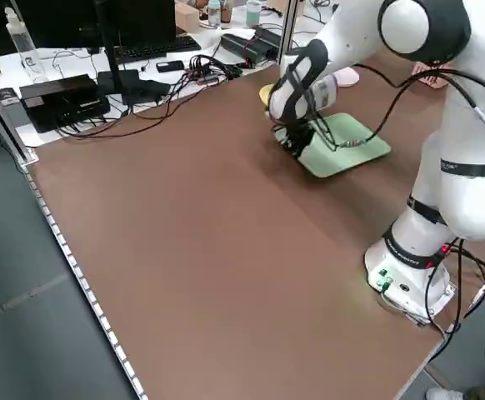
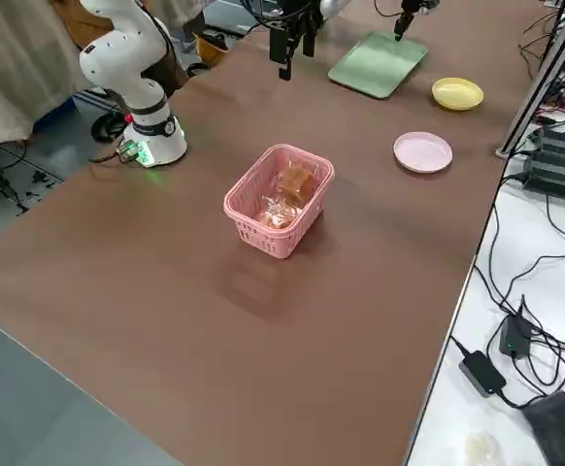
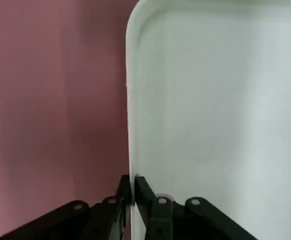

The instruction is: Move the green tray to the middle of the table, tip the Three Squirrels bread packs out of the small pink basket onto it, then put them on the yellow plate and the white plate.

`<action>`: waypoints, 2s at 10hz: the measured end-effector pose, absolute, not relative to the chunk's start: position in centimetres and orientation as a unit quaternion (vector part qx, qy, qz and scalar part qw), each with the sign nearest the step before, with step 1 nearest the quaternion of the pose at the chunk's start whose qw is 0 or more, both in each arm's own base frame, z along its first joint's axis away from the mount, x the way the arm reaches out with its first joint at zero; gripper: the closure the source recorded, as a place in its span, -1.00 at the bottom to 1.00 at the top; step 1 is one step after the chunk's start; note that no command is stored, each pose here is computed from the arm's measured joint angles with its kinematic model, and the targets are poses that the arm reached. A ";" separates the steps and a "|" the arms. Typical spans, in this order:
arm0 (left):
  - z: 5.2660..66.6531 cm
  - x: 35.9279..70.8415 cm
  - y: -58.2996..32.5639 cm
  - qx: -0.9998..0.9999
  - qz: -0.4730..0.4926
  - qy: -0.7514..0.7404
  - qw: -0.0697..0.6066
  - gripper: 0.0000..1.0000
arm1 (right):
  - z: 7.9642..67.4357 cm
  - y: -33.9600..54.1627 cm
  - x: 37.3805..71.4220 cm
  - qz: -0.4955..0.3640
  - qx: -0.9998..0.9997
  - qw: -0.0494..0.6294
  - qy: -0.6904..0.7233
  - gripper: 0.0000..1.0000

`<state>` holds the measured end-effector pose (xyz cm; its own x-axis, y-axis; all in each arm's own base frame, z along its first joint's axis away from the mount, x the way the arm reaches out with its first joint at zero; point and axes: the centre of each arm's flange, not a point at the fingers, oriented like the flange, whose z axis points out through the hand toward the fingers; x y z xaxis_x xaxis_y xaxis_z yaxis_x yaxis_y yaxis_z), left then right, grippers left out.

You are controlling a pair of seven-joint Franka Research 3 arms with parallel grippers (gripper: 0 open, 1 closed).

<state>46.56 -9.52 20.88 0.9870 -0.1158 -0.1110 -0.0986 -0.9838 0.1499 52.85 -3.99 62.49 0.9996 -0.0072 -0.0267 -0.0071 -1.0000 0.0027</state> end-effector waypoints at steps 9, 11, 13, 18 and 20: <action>22.9 46.3 -24.9 0.993 -0.068 -0.035 0.093 0.51 | 61.3 -2.4 53.1 -0.018 1.000 0.001 0.011 -0.96; 23.4 47.7 -24.5 0.993 -0.069 -0.019 0.096 -0.07 | 58.4 -1.4 53.4 -0.028 0.999 0.001 0.021 -0.95; 25.9 50.6 -22.9 0.994 -0.073 0.000 0.081 -0.60 | 54.1 0.1 53.6 -0.034 0.999 0.001 0.035 -0.91; 42.5 61.8 -10.8 0.996 -0.022 0.074 0.045 -1.00 | 44.7 3.6 52.3 -0.041 0.997 0.002 0.067 -0.85; 49.0 63.1 -6.5 0.996 -0.011 0.081 0.033 -1.00 | 41.0 4.3 51.4 -0.031 0.997 0.002 0.072 -0.84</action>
